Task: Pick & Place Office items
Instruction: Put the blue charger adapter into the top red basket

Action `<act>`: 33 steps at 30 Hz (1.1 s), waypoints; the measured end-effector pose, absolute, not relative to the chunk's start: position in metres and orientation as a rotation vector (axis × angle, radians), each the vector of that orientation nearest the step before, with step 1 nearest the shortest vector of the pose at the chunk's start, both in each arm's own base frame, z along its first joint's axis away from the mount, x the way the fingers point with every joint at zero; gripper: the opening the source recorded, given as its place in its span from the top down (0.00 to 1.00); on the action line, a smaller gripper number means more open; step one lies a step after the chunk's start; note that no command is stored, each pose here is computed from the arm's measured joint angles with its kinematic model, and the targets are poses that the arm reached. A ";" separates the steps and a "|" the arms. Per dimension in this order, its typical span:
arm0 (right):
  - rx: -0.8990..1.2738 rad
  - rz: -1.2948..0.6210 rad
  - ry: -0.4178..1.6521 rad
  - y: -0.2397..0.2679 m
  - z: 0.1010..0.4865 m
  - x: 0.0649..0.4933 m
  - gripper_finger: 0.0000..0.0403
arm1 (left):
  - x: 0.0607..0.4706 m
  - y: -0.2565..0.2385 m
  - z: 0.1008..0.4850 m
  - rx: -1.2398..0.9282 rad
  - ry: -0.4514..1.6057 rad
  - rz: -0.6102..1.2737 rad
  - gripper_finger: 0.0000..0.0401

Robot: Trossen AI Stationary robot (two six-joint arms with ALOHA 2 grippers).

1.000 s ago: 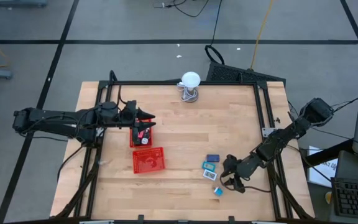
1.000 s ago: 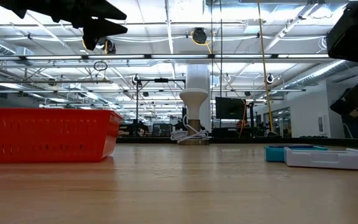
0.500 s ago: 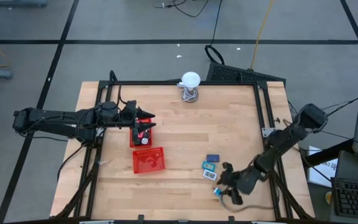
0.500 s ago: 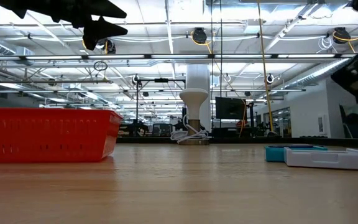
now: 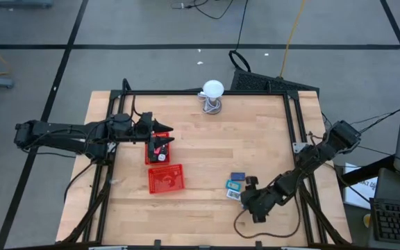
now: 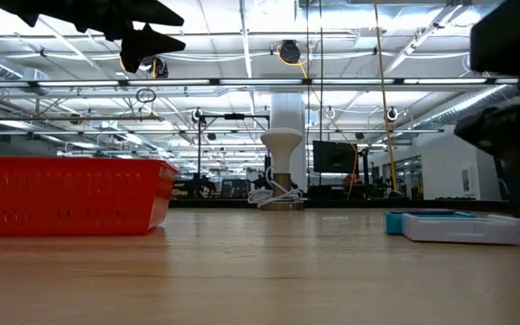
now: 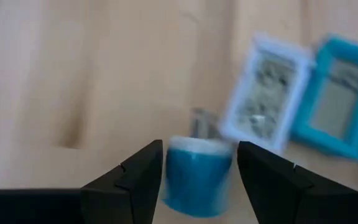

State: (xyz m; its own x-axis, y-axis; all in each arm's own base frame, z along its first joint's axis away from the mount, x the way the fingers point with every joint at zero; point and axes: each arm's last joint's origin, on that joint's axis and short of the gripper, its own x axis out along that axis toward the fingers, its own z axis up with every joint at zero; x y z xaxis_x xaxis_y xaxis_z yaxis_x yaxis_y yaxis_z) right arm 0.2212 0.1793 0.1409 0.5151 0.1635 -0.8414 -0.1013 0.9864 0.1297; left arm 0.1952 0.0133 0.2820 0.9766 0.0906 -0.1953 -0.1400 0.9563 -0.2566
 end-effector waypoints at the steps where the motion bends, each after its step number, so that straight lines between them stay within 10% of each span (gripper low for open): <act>1: 0.069 0.133 1.040 0.176 0.140 0.221 0.51 | 0.195 0.013 0.282 -0.273 0.183 0.117 0.48; 23: -0.055 0.183 1.144 0.159 0.144 0.215 0.69 | 0.196 0.013 0.285 -0.194 0.161 0.108 0.61; 33: -0.084 0.116 0.863 0.143 0.203 0.203 0.69 | 0.197 0.013 0.293 -0.318 0.065 0.115 0.58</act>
State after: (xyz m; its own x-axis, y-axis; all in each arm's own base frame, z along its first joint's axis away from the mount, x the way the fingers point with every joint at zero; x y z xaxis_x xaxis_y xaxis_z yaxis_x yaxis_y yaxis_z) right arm 0.2030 0.1427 0.2031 0.6444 0.0680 -0.7616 -0.1361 0.9903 -0.0267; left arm 0.1967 0.0131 0.2930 0.9914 0.1021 -0.0817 -0.1225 0.9433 -0.3085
